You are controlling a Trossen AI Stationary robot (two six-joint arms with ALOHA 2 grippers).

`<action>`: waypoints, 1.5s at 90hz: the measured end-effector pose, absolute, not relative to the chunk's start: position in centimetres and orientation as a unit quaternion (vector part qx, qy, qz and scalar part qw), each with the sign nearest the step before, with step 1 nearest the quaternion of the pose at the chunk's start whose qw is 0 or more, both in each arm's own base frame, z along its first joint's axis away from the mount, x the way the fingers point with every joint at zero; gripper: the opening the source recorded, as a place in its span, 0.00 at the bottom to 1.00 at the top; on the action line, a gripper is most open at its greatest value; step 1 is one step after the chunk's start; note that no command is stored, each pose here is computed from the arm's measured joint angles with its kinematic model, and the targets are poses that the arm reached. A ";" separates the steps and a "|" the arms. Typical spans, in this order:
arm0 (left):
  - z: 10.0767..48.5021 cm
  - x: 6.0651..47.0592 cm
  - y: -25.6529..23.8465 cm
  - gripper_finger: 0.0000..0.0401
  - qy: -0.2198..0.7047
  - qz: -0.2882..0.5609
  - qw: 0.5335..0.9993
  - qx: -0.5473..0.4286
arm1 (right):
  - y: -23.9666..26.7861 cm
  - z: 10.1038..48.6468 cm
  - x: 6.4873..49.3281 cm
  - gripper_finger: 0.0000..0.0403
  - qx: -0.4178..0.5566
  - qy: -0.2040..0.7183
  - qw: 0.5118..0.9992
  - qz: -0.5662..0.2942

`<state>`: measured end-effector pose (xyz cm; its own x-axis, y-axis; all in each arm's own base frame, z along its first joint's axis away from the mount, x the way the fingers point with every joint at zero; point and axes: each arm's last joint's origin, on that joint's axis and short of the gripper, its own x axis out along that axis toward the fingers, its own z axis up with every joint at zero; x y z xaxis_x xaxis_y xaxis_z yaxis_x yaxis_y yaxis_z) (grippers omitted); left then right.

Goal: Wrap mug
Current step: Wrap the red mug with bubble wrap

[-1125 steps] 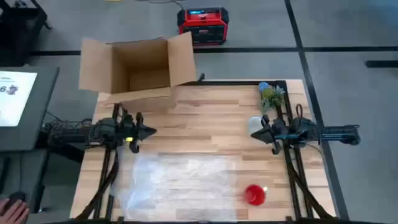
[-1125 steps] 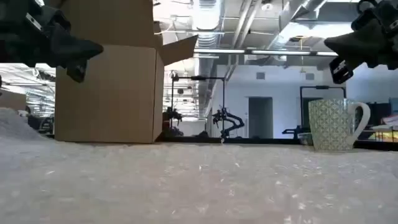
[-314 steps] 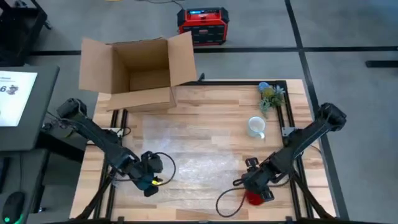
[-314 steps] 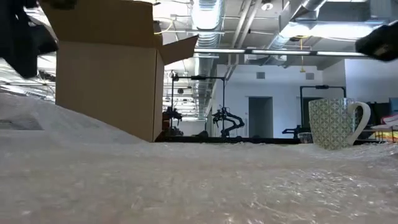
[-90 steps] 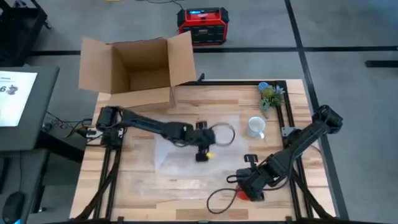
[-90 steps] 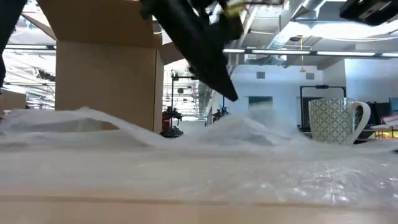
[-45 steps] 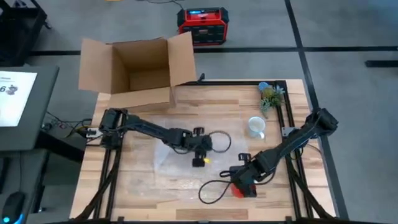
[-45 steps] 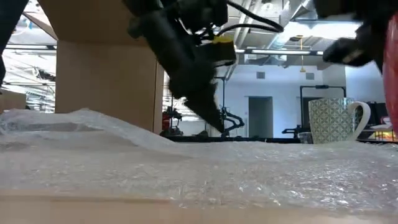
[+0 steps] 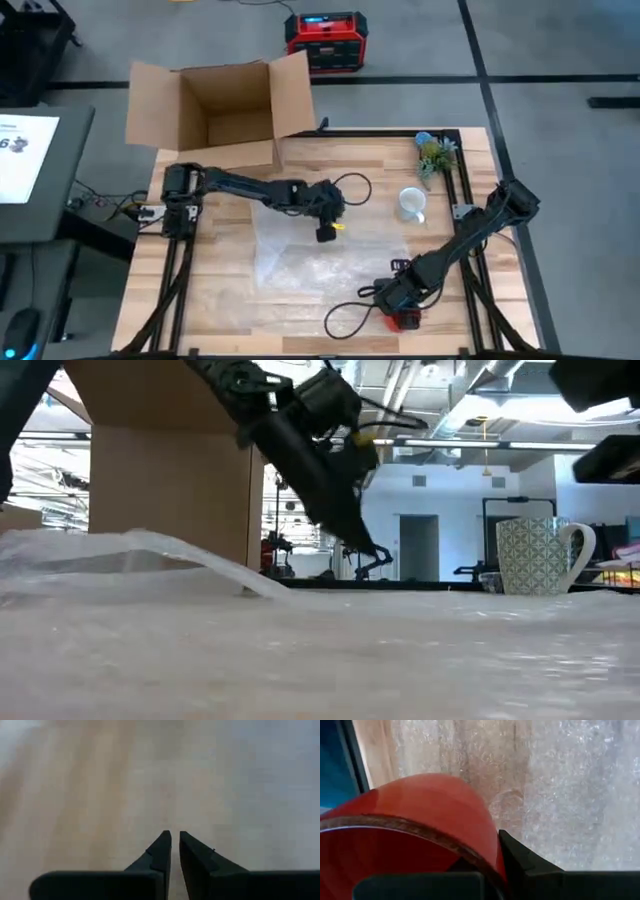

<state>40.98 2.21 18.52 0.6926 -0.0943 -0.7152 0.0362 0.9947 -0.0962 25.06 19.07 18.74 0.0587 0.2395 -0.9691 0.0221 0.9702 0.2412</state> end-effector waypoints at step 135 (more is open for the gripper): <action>17.3 40.0 0.4 0.00 0.555 -0.076 0.828 0.025 | 17.8 20.4 26.8 0.02 0.130 0.660 0.738 0.062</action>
